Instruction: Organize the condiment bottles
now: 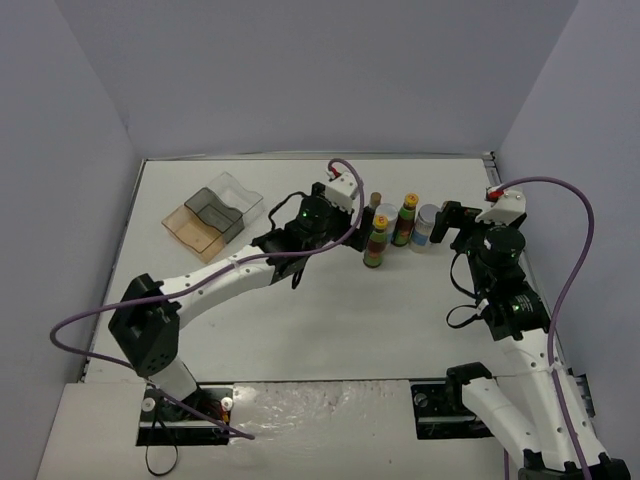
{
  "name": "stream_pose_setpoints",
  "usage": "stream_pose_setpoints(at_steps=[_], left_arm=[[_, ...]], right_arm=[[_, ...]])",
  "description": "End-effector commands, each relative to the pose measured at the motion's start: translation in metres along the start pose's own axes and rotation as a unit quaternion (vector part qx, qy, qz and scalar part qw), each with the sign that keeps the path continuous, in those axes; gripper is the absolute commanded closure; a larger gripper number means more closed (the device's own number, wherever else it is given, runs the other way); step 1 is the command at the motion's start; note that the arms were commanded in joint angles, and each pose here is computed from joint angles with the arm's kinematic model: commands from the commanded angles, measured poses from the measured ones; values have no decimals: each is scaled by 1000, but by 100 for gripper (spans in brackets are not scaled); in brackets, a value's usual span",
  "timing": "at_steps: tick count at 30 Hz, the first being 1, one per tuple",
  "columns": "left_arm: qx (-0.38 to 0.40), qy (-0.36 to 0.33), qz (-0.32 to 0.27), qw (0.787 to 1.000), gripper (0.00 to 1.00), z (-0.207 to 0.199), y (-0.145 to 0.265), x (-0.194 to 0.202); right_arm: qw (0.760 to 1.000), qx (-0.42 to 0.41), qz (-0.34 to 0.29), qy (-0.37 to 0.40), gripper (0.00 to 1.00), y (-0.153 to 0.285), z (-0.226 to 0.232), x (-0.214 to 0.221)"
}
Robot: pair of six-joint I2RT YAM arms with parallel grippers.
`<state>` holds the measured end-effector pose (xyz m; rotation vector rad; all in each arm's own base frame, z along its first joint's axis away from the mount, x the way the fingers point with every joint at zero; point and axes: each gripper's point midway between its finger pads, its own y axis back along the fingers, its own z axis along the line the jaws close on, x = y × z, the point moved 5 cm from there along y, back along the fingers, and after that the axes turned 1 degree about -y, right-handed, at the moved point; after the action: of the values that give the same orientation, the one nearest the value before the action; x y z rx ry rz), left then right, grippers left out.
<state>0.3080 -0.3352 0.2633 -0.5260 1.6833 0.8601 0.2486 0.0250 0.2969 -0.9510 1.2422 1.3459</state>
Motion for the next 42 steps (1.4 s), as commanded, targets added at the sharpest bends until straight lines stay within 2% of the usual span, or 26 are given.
stream_pose_setpoints(at_steps=[1, 12, 23, 30, 33, 37, 42], left_arm=[[29, -14, -89, 996, 3, -29, -24, -44], [38, -15, -81, 996, 3, -48, -68, -22], [15, -6, -68, 998, 4, -47, -94, -1], [11, 0, -63, 998, 11, -48, -105, 6], [11, 0, -63, 998, 18, -48, -106, 8], [7, -1, -62, 998, 37, -47, -104, 9], [3, 1, -55, 998, 70, -46, -93, 14]], right_arm=[[997, -15, -70, 0, 0, 3, 8, -45], [997, -30, -73, -1, 0, 5, 12, -49], [997, -37, -64, 7, 0, 5, 12, -42], [997, -40, -64, 9, 0, 5, 13, -40], [997, -40, -64, 9, 0, 6, 12, -39], [997, -41, -63, 9, 0, 7, 12, -37], [997, -41, -64, 9, 0, 8, 12, -37]])
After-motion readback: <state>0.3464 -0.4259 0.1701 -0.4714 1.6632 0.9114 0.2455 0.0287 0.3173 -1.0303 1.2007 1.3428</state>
